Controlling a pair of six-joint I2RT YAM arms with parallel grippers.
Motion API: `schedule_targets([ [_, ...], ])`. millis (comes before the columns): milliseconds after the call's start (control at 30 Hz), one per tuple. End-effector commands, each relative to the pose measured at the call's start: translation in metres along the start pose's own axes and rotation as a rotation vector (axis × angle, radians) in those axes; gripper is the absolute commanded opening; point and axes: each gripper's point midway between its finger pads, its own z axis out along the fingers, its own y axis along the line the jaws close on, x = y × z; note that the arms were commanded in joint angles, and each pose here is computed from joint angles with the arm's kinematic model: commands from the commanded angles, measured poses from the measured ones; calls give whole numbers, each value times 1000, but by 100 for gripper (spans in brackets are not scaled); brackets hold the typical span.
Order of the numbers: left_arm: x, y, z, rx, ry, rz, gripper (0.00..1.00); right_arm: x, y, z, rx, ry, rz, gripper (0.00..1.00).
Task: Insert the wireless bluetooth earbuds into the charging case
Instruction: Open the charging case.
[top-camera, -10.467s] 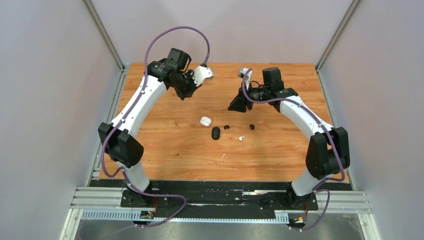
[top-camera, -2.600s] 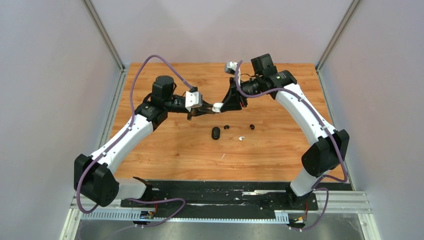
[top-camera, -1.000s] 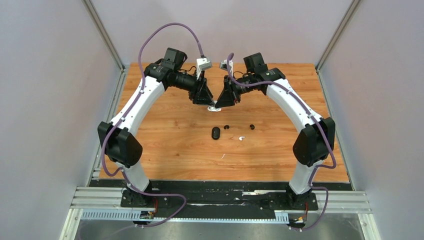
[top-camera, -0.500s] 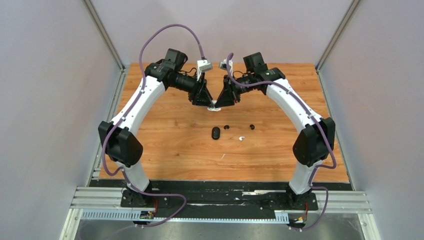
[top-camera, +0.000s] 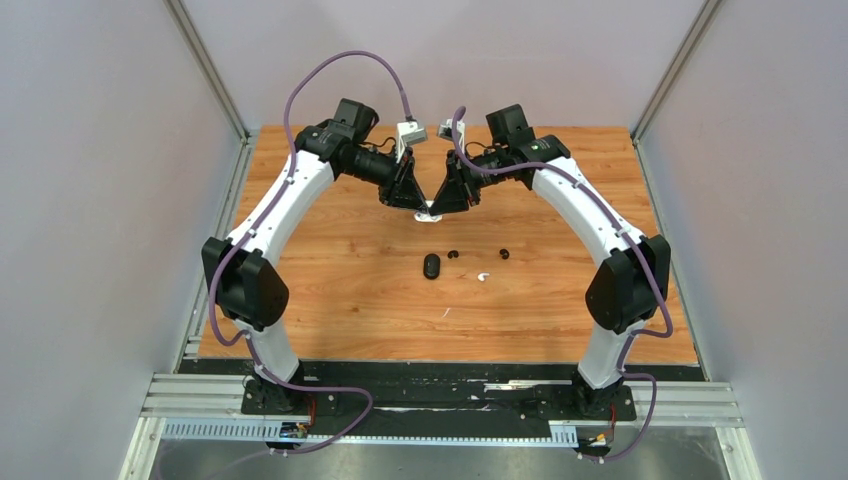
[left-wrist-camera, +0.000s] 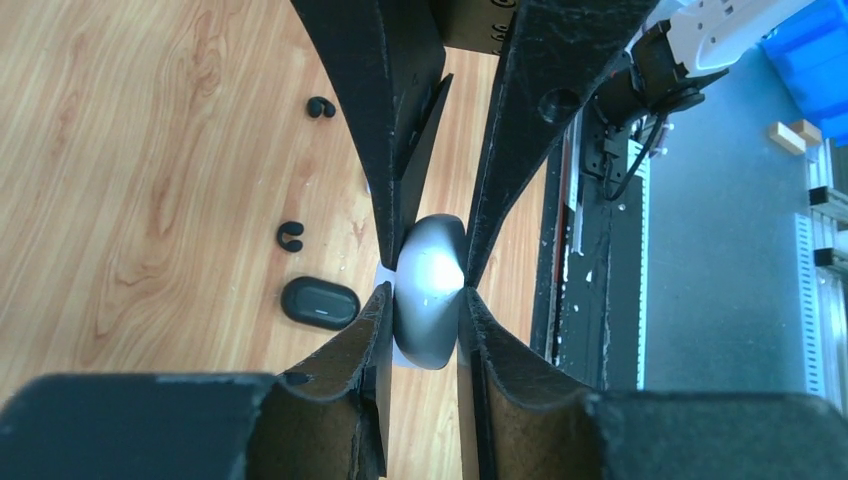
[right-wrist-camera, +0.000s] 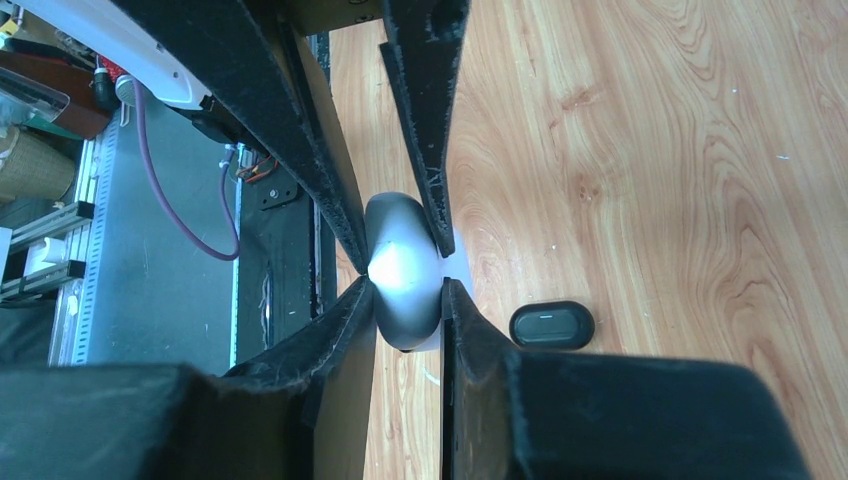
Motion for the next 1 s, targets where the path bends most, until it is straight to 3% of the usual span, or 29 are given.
schedule_targets([
  [0,-10,-5,2,41,-33,75,16,-21,27,-7,-46,-42,-89,0],
  [33,-11,-7,2,49,-36,76,12,-20,26,-6,-47,-41,-87,1],
  [100,-12,-9,0,48,-39,80,1,-17,24,-6,-37,-35,-76,15],
  [267,-15,-12,-4,24,-50,97,0,-13,21,-7,-6,-28,-73,39],
  [433,-13,-10,-5,-3,-66,69,0,-7,23,-8,-5,-22,-73,45],
  [967,-22,-16,-11,124,-154,-133,0,9,-18,-13,203,45,-110,47],
])
